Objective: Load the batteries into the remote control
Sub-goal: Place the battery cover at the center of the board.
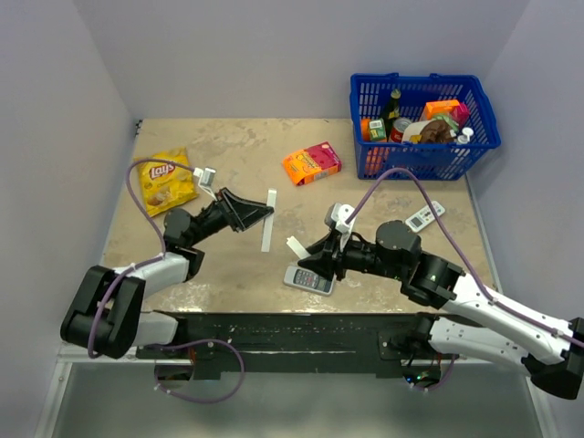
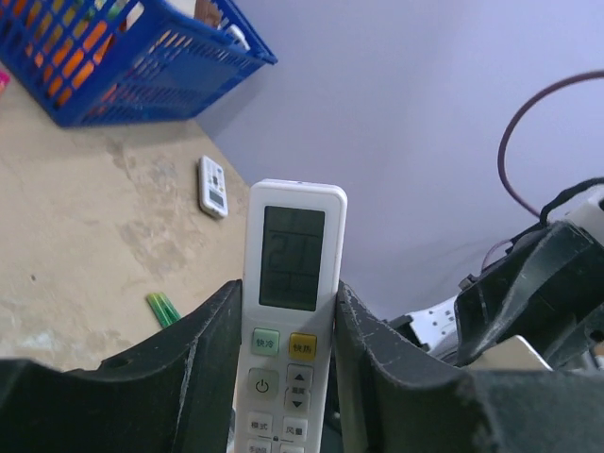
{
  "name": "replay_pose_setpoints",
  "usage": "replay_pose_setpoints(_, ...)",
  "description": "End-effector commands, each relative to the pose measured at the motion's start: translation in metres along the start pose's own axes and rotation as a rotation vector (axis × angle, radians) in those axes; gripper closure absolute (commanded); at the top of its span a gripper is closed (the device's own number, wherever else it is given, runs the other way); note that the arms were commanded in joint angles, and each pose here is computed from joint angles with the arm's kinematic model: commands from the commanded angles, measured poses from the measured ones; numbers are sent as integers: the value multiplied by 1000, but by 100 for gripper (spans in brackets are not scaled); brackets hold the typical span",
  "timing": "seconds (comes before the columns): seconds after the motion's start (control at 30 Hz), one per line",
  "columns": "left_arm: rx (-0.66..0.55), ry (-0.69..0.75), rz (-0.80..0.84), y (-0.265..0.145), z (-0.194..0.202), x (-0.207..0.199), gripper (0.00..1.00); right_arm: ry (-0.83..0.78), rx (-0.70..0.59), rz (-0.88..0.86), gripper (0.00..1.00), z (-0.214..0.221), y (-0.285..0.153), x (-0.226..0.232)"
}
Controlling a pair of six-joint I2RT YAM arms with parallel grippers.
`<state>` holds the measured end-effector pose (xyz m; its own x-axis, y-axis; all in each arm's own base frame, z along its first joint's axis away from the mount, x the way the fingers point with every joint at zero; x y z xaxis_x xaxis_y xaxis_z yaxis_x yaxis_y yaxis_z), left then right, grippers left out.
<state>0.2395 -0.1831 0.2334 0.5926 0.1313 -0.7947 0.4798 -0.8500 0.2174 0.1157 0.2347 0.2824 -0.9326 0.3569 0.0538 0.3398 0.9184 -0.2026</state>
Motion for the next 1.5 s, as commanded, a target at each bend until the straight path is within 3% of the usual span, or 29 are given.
replay_pose_setpoints(0.0,-106,272,458,-16,-19,-82,100,-33,-112,-87,100,-15,9,2)
replay_pose_setpoints(0.43,-154,447,585,-25,-32,-130,100,52,-183,-150,100,1,27,-10)
replay_pose_setpoints(0.5,-164,453,571,-25,-33,-127,100,75,-135,-69,100,11,33,-22)
replay_pose_setpoints(0.63,-173,430,478,-28,-30,-103,100,132,128,98,100,48,40,-47)
replay_pose_setpoints(0.93,-147,433,377,-37,-16,-72,100,227,501,377,99,113,42,-103)
replay_pose_setpoints(1.23,-92,420,299,-34,-18,-62,100,210,684,467,96,147,74,-143)
replay_pose_setpoints(1.47,-75,509,206,-31,-26,-59,100,189,795,499,89,172,84,-155)
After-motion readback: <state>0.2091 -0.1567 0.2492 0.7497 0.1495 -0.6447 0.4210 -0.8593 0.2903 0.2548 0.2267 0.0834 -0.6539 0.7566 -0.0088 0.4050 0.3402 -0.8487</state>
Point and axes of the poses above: each gripper's point midway between its finger pads, its own y axis out along the fingers, its own x axis along the line the jaws close on, z = x × y, the point moved 6 cm from there along -y, back along the fingers, and after that the axes turned 6 degrees about -y, right-handed, at the moved point
